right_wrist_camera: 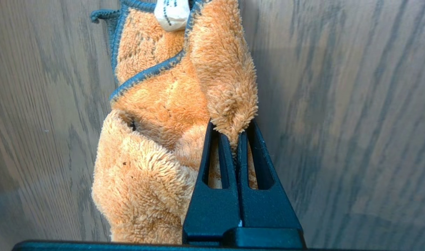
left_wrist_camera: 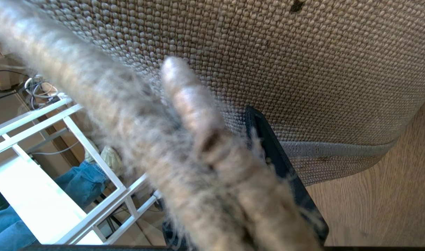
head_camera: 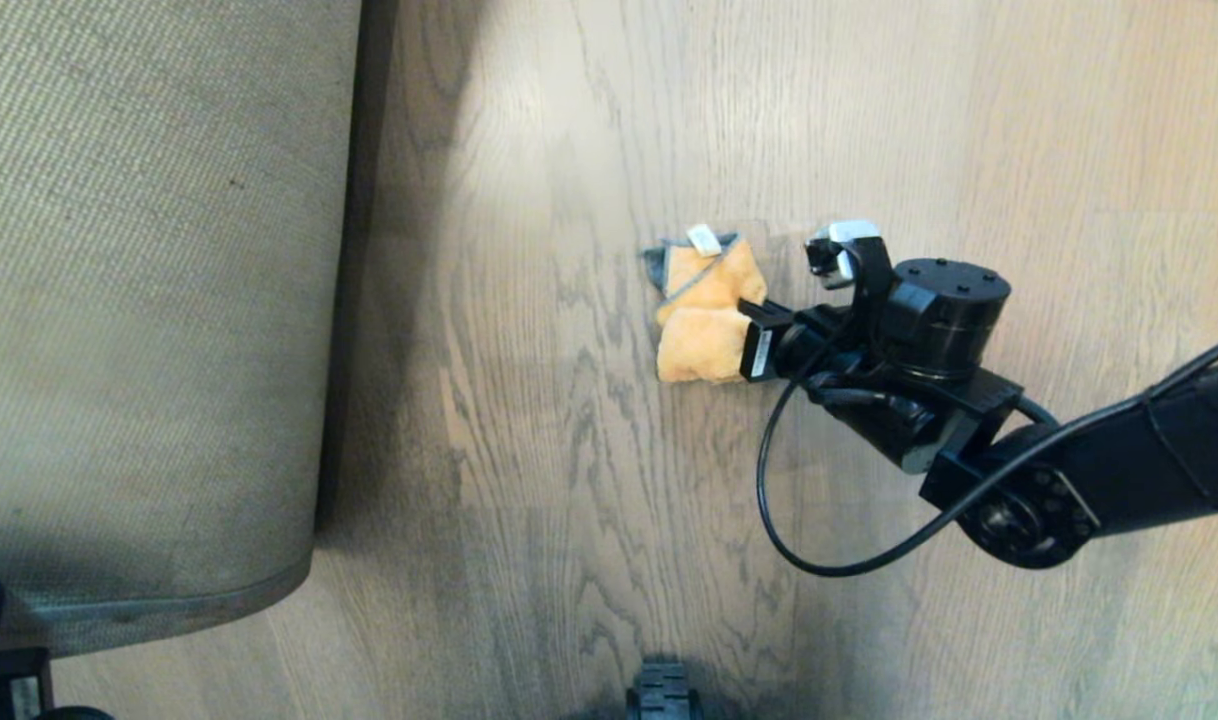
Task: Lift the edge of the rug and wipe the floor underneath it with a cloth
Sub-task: Wipe the floor under the carpet with a rag
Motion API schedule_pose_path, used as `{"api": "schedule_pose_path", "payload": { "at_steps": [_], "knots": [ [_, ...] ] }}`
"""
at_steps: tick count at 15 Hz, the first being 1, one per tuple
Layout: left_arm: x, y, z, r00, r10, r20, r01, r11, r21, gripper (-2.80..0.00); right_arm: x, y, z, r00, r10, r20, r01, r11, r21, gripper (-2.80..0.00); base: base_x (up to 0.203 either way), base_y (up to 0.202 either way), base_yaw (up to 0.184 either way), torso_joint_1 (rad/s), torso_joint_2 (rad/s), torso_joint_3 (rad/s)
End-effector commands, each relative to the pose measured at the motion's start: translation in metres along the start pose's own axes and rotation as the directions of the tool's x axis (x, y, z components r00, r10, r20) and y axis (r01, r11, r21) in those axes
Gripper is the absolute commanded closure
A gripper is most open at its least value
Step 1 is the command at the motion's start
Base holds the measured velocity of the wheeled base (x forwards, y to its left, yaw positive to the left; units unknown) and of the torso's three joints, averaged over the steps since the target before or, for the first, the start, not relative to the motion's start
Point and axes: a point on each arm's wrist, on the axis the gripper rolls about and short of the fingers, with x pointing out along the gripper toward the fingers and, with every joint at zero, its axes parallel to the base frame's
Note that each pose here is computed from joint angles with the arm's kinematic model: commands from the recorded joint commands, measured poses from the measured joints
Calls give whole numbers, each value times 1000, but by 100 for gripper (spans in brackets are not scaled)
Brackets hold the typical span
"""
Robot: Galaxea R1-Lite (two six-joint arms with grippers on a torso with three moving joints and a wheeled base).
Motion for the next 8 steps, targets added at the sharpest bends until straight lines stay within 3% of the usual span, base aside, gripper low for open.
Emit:
{"api": "schedule_pose_path", "payload": {
  "at_steps": [1, 5, 8],
  "knots": [
    [0, 0, 0, 1000, 8, -2, -8, 1000, 1, 0, -6, 1, 1, 1000, 5, 3, -5, 1000, 1, 0, 0, 0, 0, 0, 0, 0],
    [1, 0, 0, 1000, 9, -4, -9, 1000, 1, 0, -30, 23, -16, 994, 76, -73, -76, 997, -7, 0, 0, 0, 0, 0, 0, 0],
    [1, 0, 0, 1000, 11, -6, -11, 1000, 2, 0, -52, 53, -28, 977, 171, -128, -174, 985, -10, 0, 0, 0, 0, 0, 0, 0]
  ]
}}
